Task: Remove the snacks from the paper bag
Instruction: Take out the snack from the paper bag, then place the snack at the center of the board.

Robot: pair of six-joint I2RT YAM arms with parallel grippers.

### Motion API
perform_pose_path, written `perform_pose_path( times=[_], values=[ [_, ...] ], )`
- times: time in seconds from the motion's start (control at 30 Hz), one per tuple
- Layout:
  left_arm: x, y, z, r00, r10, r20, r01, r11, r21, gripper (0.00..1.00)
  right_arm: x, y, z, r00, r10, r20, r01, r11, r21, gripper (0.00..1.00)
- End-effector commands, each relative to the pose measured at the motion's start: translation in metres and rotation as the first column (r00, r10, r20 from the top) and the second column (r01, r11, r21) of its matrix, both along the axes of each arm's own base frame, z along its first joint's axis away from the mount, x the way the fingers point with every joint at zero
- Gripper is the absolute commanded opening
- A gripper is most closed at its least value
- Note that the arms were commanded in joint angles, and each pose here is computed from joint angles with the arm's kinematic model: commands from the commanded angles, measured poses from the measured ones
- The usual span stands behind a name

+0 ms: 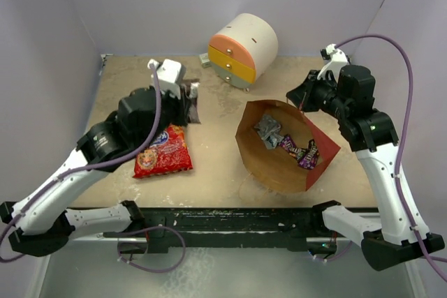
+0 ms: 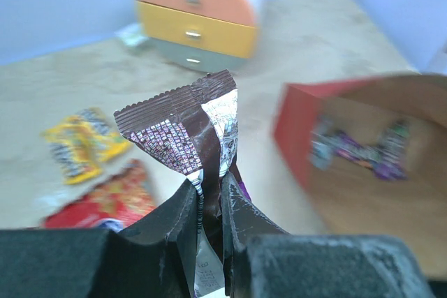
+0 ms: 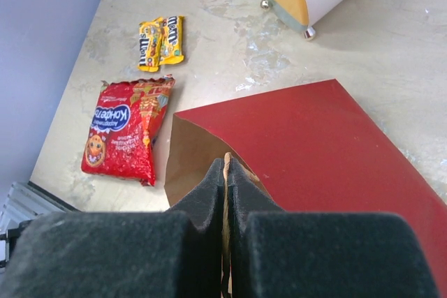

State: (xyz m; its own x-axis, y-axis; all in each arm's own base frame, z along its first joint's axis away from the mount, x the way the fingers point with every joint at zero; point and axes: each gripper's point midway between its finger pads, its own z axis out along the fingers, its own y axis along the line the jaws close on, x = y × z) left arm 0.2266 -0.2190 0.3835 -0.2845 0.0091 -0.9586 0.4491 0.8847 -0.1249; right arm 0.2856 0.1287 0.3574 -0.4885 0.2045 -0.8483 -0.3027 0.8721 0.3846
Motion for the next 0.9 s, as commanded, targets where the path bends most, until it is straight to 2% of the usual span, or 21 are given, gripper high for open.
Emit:
perform_pose_path(
  times=[0.0,0.13,0.3,0.47,0.63,0.87],
  values=[
    [0.077,0.048,-0.006,0.979,0.193,0.061,-0.201,0.965,0.17,0.13,0.007,-0.001,0.013,0.998,-0.01,0.059,0.01,1.0,0.007,0.0],
    [0.142,0.085,-0.03,0.954,0.296,0.045,-0.298,0.926,0.233,0.1,0.007,0.001,0.016,0.999,-0.012,0.046,0.011,1.0,0.024,0.0],
    [0.214,0.154,-0.071,0.899,0.437,0.02,-0.428,0.868,0.254,0.09,0.002,0.002,0.012,1.0,-0.01,0.014,0.009,0.999,0.036,0.0],
    [0.273,0.205,-0.136,0.851,0.524,-0.035,-0.491,0.818,0.3,0.08,-0.008,0.001,0.007,1.0,0.001,-0.024,0.0,1.0,0.025,0.0],
    [0.295,0.24,-0.187,0.818,0.564,-0.112,-0.484,0.781,0.395,0.08,-0.014,-0.004,0.007,1.0,-0.013,-0.023,0.014,1.0,0.01,0.0],
    [0.286,0.257,-0.241,0.819,0.543,-0.183,-0.414,0.781,0.468,0.09,-0.016,0.005,0.003,0.998,0.04,-0.043,-0.038,0.999,0.027,0.0]
  ],
)
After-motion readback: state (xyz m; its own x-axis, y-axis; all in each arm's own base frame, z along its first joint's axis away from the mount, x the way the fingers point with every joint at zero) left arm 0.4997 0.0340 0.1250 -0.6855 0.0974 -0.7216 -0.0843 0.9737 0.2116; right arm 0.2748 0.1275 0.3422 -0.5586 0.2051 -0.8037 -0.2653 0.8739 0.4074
